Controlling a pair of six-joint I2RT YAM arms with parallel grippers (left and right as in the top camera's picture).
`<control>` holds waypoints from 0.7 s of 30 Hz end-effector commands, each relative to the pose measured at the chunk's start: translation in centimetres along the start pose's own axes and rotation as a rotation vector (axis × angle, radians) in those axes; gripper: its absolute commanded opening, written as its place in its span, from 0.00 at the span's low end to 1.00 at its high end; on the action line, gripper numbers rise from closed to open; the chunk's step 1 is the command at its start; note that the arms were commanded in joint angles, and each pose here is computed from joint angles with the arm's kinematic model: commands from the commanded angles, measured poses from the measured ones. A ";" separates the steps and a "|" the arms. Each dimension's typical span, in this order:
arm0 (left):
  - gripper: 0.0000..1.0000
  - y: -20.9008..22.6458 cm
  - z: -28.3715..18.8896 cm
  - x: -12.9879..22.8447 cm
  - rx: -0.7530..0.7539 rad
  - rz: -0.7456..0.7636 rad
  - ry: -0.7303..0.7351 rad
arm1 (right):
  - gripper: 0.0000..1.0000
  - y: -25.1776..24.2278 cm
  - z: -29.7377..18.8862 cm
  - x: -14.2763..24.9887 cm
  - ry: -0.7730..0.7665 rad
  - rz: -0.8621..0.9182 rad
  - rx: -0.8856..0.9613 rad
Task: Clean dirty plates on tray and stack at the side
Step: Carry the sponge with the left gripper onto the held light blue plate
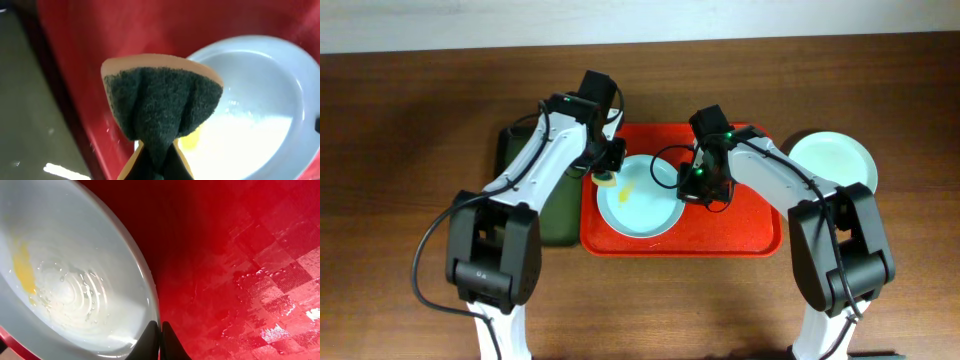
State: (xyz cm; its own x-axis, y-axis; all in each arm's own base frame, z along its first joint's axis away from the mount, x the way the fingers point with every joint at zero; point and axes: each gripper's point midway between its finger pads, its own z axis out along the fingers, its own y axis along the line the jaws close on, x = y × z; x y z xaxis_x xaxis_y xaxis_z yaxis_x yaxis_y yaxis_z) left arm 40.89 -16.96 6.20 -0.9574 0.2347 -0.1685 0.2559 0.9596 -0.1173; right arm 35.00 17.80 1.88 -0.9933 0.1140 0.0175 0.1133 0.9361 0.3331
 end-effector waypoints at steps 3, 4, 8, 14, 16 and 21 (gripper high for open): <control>0.00 -0.5 1.7 0.3 0.015 -0.004 0.037 | 0.04 -0.2 0.3 0.3 0.006 -0.001 0.012; 0.00 -0.7 1.9 0.5 0.015 0.000 0.044 | 0.04 -0.2 0.3 0.3 0.006 -0.001 0.013; 0.00 -1.9 2.1 0.8 0.018 0.027 0.052 | 0.04 -0.2 0.3 0.3 0.006 -0.001 0.013; 0.00 -2.0 2.5 1.7 0.013 -0.010 0.081 | 0.05 -0.2 0.3 0.3 0.006 -0.001 0.013; 0.00 -2.4 3.4 2.0 0.013 -0.009 0.086 | 0.04 -0.2 0.3 0.3 0.006 -0.001 0.013; 0.00 -1.9 6.5 3.5 -0.002 -0.014 0.152 | 0.04 -0.2 0.3 0.3 0.005 -0.001 0.013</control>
State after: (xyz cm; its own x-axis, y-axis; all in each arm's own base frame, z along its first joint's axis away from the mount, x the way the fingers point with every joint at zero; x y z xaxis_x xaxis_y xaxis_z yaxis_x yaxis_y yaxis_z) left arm 39.34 -19.22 2.72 -0.9631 0.2485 -0.1029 0.2600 0.9583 -0.1189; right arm 35.00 17.80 1.88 -0.9933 0.1140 0.0175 0.1133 0.9361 0.3331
